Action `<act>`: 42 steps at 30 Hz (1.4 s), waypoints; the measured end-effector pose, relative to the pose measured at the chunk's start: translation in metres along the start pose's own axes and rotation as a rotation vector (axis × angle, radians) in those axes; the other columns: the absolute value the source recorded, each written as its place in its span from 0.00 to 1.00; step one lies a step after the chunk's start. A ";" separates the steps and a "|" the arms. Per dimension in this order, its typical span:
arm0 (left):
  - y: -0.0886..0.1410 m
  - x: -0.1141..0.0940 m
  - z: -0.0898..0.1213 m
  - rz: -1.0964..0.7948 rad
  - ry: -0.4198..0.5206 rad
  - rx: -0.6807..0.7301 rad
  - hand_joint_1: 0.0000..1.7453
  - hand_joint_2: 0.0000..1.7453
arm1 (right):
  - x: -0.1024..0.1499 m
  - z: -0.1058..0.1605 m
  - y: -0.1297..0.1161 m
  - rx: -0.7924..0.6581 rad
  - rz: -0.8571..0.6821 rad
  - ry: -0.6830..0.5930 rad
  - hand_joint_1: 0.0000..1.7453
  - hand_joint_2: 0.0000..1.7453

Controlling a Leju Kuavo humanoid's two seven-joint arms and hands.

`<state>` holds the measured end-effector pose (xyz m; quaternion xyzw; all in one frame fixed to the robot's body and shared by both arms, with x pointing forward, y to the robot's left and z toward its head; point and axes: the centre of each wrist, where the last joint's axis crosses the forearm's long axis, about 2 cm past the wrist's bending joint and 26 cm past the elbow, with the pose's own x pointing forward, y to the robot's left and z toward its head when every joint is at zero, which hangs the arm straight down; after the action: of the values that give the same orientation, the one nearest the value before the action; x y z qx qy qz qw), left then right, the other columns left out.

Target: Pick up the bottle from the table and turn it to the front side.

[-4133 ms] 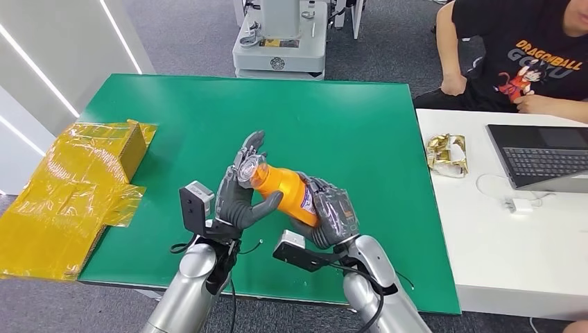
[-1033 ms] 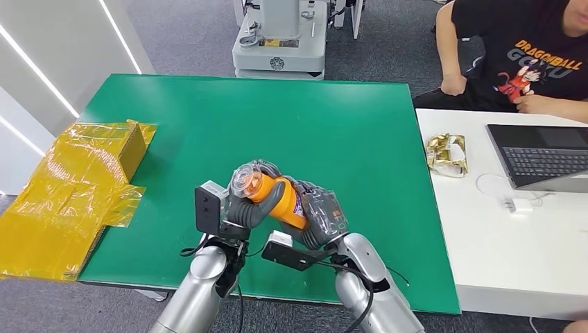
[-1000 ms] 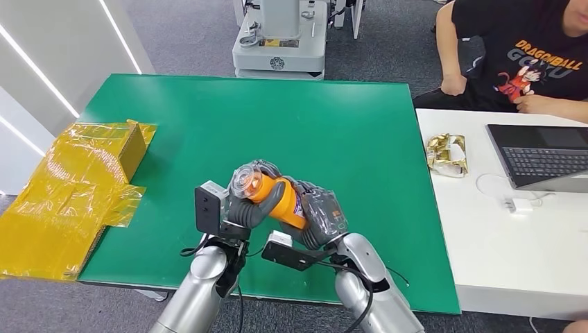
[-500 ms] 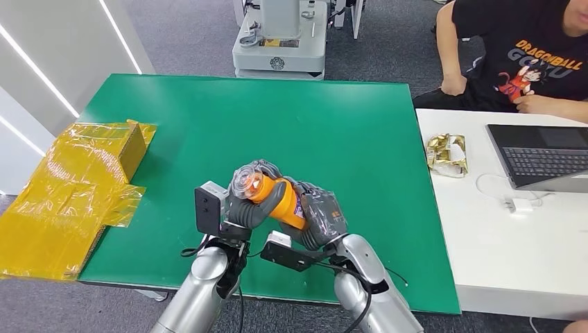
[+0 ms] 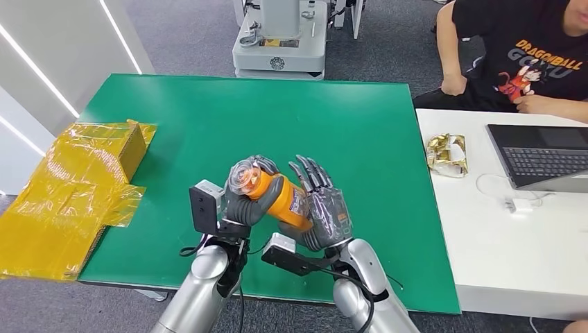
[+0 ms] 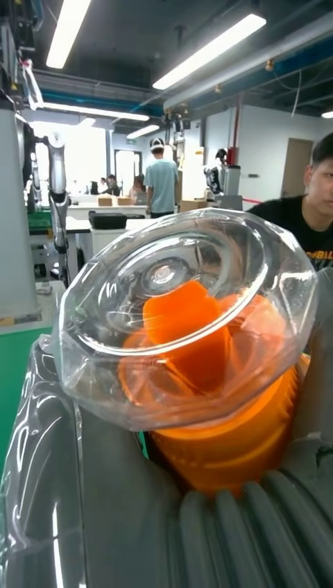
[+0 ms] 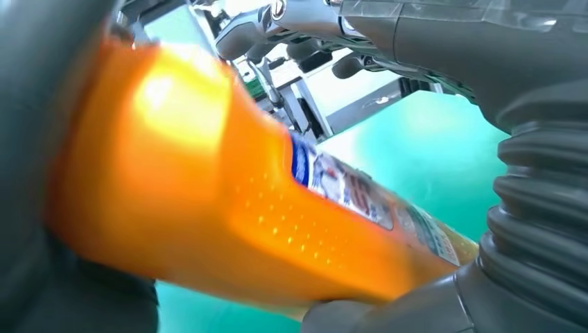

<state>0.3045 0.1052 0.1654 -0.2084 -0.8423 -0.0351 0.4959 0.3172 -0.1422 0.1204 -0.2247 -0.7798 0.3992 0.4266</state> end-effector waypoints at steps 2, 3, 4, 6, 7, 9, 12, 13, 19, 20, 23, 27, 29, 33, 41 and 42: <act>0.000 0.001 -0.001 -0.002 -0.009 0.009 1.00 1.00 | 0.004 0.002 -0.001 -0.038 -0.027 -0.004 0.00 1.00; 0.000 0.002 -0.001 -0.005 -0.017 0.018 1.00 1.00 | 0.006 0.003 -0.002 -0.069 -0.043 -0.011 0.00 1.00; 0.001 0.003 -0.002 -0.008 -0.027 0.030 1.00 1.00 | 0.009 0.004 -0.003 -0.106 -0.061 -0.022 0.00 1.00; 0.002 0.005 -0.002 -0.018 -0.058 0.063 1.00 1.00 | 0.017 0.007 -0.007 -0.199 -0.101 -0.049 0.00 1.00; 0.004 0.007 -0.003 -0.025 -0.078 0.082 1.00 1.00 | 0.021 0.009 -0.009 -0.242 -0.121 -0.059 0.00 1.00; 0.007 0.013 -0.005 -0.040 -0.116 0.113 1.00 1.00 | 0.028 0.014 -0.013 -0.308 -0.156 -0.073 0.00 1.00; 0.013 0.020 -0.007 -0.063 -0.153 0.135 1.00 1.00 | 0.035 0.020 -0.016 -0.360 -0.191 -0.085 0.00 1.00; 0.015 0.022 -0.008 -0.080 -0.165 0.142 1.00 1.00 | 0.037 0.022 -0.017 -0.375 -0.205 -0.091 0.00 1.00; 0.046 0.030 0.001 -0.410 -0.196 0.166 1.00 1.00 | 0.052 0.032 -0.018 -0.490 -0.308 -0.136 0.00 1.00; 0.054 0.031 0.004 -0.477 -0.193 0.169 1.00 1.00 | 0.055 0.034 -0.018 -0.502 -0.319 -0.139 0.00 1.00; 0.079 0.033 0.014 -0.647 -0.176 0.166 1.00 1.00 | 0.063 0.038 -0.018 -0.524 -0.346 -0.145 0.00 1.00; 0.113 0.038 0.026 -0.895 -0.150 0.210 1.00 1.00 | 0.067 0.041 -0.019 -0.533 -0.380 -0.155 0.00 1.00; 0.131 0.042 0.034 -1.020 -0.154 0.251 1.00 1.00 | 0.068 0.042 -0.019 -0.537 -0.394 -0.158 0.00 1.00; 0.165 0.050 0.052 -1.235 -0.142 0.284 1.00 1.00 | 0.071 0.043 -0.021 -0.544 -0.411 -0.164 0.00 1.00; 0.206 0.063 0.075 -1.527 -0.061 0.227 1.00 1.00 | 0.076 0.043 -0.026 -0.527 -0.430 -0.184 0.00 1.00; 0.209 0.063 0.075 -1.562 -0.035 0.199 1.00 1.00 | 0.076 0.042 -0.027 -0.521 -0.435 -0.188 0.00 1.00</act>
<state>0.2966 0.3359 0.1503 0.4886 -0.7518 -0.2947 0.3305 0.2404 -0.1233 0.1659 -0.1170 -0.9209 0.1054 0.3566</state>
